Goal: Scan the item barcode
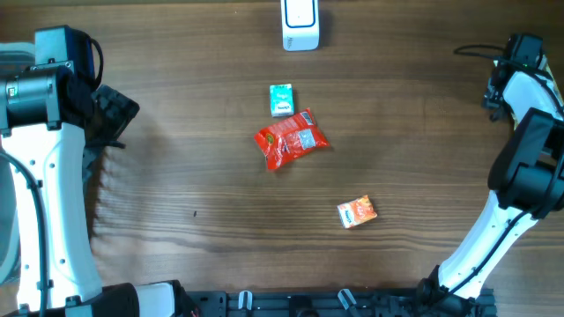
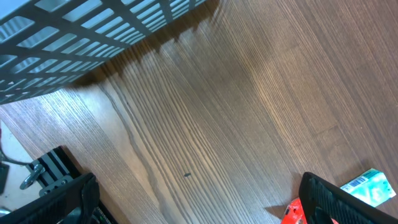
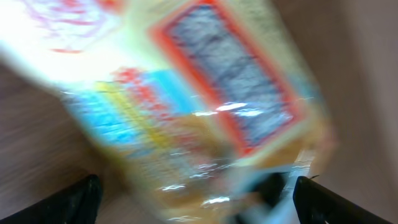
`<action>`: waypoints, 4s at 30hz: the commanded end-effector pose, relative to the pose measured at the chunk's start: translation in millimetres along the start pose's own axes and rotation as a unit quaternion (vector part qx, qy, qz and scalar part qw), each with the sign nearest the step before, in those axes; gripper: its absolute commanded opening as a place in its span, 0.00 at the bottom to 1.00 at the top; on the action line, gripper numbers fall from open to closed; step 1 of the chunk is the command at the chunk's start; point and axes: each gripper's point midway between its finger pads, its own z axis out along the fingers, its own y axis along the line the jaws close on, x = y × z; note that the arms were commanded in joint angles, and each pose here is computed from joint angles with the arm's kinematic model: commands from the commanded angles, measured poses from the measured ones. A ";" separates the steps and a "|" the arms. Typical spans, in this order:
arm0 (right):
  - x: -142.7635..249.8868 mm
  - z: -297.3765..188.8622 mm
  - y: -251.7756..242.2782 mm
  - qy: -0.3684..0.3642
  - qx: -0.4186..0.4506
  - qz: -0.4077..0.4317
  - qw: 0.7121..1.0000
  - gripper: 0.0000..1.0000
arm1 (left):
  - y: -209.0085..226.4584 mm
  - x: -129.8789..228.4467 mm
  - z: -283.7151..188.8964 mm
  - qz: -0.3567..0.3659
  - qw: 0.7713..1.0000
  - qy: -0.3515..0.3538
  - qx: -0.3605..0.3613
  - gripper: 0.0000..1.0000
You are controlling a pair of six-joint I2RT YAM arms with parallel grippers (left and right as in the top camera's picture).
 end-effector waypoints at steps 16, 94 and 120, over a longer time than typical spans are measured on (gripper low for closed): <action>141.9 -286.8 164.9 0.237 -0.431 -0.093 0.866 1.00 | 1.1 -1.9 0.1 -0.009 1.000 -0.001 -0.001 1.00; 249.7 -452.3 177.6 -0.067 -0.848 -0.238 0.469 0.04 | 1.2 -1.8 0.1 -0.009 1.000 -0.001 -0.001 1.00; 118.9 -470.2 214.9 0.010 -0.895 -0.142 0.422 0.04 | 1.1 -1.9 0.1 -0.009 1.000 -0.001 -0.001 1.00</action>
